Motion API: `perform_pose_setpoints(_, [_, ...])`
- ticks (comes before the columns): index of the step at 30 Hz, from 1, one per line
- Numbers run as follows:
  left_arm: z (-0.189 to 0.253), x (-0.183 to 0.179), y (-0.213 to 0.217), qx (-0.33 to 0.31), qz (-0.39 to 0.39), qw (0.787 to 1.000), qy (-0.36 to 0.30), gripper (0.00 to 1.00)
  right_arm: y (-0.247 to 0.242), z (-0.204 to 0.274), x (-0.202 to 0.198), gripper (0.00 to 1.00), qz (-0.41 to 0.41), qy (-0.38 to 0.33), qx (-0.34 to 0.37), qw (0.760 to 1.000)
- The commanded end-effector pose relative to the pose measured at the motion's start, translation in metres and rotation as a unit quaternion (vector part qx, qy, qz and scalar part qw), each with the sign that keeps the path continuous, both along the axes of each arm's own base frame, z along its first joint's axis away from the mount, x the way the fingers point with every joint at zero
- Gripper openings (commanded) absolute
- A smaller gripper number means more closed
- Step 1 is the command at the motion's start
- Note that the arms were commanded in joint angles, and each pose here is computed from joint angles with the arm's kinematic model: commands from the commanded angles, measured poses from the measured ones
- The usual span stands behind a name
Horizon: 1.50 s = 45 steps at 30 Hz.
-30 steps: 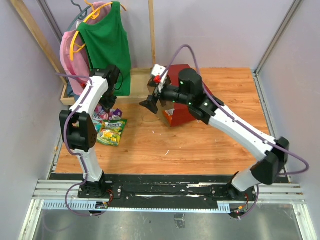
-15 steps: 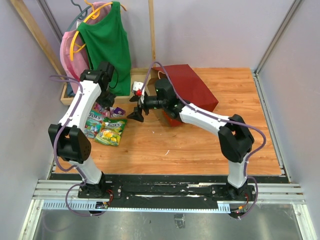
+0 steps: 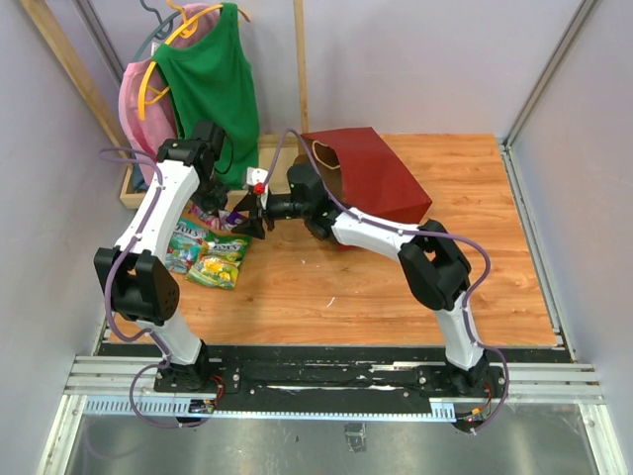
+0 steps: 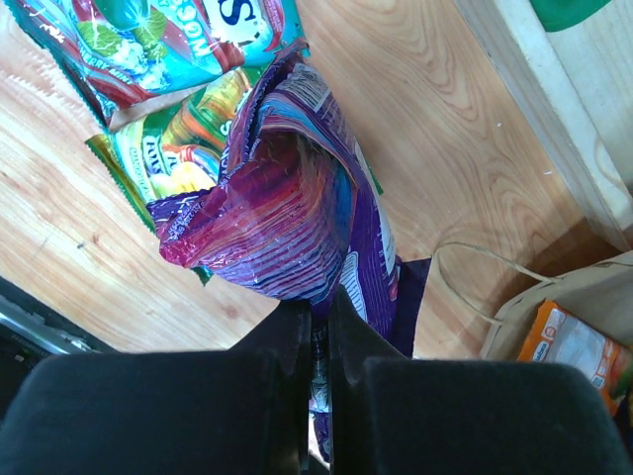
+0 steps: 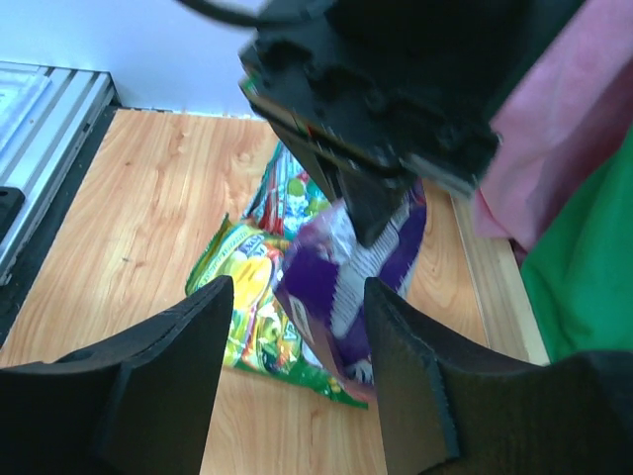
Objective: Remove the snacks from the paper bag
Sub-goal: Place the snack at the center of the board.
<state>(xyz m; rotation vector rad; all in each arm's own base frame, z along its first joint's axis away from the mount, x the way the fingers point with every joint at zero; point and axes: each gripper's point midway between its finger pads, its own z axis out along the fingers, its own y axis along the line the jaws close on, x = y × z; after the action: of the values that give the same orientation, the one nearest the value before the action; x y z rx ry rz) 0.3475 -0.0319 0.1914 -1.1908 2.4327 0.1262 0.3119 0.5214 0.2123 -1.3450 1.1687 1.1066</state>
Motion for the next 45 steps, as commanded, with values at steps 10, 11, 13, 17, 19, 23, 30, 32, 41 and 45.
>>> perform_pose_setpoints(10, [0.019,0.007,0.006,0.001,0.005,0.999,-0.046,0.01,0.027,0.004,0.001,0.24,-0.008,-0.018,0.002,1.000])
perform_pose_setpoints(11, [0.019,0.007,0.006,0.001,0.007,0.999,-0.045,0.00,0.027,0.003,0.003,0.20,-0.012,-0.019,0.000,1.000])
perform_pose_setpoints(13, [0.021,0.007,0.007,-0.002,0.008,0.999,-0.048,0.01,0.026,0.001,0.007,0.11,-0.021,-0.022,-0.003,1.000])
perform_pose_setpoints(17, [0.027,0.012,0.004,-0.007,-0.010,0.998,-0.063,0.00,0.025,0.000,0.012,0.01,-0.034,-0.023,-0.008,0.999])
perform_pose_setpoints(19, [0.034,0.019,-0.001,-0.011,-0.049,0.995,-0.084,0.00,0.023,0.003,0.015,0.01,-0.044,-0.018,0.002,0.999])
perform_pose_setpoints(23, [0.042,0.024,-0.018,-0.039,-0.120,0.979,-0.157,0.08,0.018,0.016,0.031,0.01,-0.078,0.015,0.035,0.996])
perform_pose_setpoints(30, [0.072,0.014,-0.006,0.008,-0.146,0.946,-0.288,0.99,0.007,0.026,0.043,0.01,-0.083,0.088,0.075,0.990])
perform_pose_setpoints(32, [0.078,0.006,0.007,0.035,-0.129,0.949,-0.287,1.00,0.006,0.028,0.045,0.01,-0.083,0.096,0.081,0.989])
perform_pose_setpoints(41, [0.118,-0.015,0.035,0.095,-0.084,0.938,-0.321,1.00,0.020,0.053,0.048,0.01,-0.062,0.116,0.115,0.985])
perform_pose_setpoints(45, [0.135,-0.022,0.043,0.111,-0.073,0.932,-0.336,1.00,0.030,0.068,0.053,0.01,-0.054,0.124,0.134,0.982])
